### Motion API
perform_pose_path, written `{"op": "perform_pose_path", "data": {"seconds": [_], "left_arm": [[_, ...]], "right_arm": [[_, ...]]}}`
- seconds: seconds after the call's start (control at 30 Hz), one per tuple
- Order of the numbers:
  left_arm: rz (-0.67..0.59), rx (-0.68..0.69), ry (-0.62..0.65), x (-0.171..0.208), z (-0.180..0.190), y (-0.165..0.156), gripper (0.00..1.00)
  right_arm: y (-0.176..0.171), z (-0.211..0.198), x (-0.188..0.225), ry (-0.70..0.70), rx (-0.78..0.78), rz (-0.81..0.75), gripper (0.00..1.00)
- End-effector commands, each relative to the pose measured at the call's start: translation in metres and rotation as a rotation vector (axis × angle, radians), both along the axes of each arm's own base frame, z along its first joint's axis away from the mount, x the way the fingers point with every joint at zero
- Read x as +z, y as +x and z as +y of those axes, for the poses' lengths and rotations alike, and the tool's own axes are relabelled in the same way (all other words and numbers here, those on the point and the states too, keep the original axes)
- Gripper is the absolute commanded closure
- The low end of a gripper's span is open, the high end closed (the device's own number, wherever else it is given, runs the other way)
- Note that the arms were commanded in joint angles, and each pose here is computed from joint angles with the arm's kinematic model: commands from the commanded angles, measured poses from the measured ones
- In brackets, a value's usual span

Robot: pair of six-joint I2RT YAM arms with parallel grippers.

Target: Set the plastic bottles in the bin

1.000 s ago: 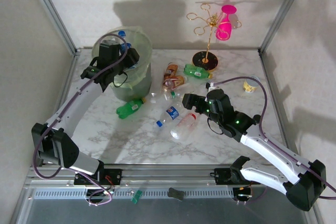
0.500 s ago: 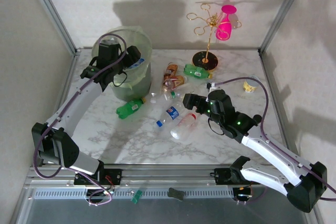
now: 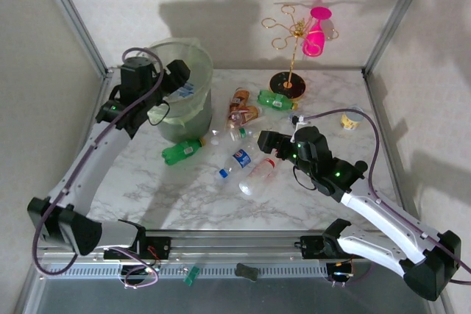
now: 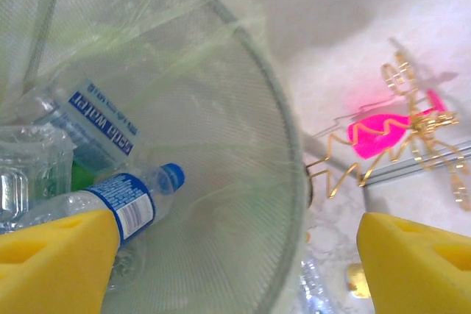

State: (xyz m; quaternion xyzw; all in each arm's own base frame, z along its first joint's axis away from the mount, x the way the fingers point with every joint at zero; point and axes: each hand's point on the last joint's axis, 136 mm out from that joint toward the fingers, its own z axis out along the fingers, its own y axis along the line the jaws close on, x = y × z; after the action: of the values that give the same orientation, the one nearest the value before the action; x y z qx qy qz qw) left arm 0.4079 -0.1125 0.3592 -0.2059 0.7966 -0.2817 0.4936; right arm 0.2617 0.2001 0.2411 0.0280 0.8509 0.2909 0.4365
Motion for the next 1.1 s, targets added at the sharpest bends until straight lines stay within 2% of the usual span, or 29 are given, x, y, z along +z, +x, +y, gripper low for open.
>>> {"op": "perform_pose_path", "data": {"seconds": [0.0, 0.17, 0.27, 0.4, 0.6, 0.83, 1.07], "left_arm": [[-0.066, -0.015, -0.035, 0.024, 0.001, -0.015, 0.17], [-0.183, -0.130, -0.040, 0.052, -0.012, -0.040, 0.18], [-0.224, -0.185, -0.059, 0.054, -0.019, -0.056, 0.20], [-0.237, -0.257, -0.063, 0.043, -0.031, -0.077, 0.21], [-0.152, -0.342, -0.048, -0.001, -0.052, -0.101, 0.21], [-0.080, -0.177, -0.019, -0.047, -0.028, -0.116, 0.21], [0.095, -0.010, 0.115, -0.113, 0.002, -0.107, 0.14]], "right_arm": [[0.000, -0.008, -0.002, 0.001, -0.032, 0.007, 0.03], [0.001, -0.006, -0.004, -0.002, -0.031, 0.011, 0.03], [0.002, -0.004, -0.003, 0.002, -0.030, 0.014, 0.03], [0.004, -0.002, -0.002, 0.002, -0.026, 0.017, 0.04], [0.007, 0.001, -0.004, -0.003, -0.031, 0.023, 0.04], [0.013, 0.008, -0.008, -0.006, -0.022, 0.034, 0.04], [0.016, 0.014, -0.013, -0.004, -0.009, 0.046, 0.04]]}}
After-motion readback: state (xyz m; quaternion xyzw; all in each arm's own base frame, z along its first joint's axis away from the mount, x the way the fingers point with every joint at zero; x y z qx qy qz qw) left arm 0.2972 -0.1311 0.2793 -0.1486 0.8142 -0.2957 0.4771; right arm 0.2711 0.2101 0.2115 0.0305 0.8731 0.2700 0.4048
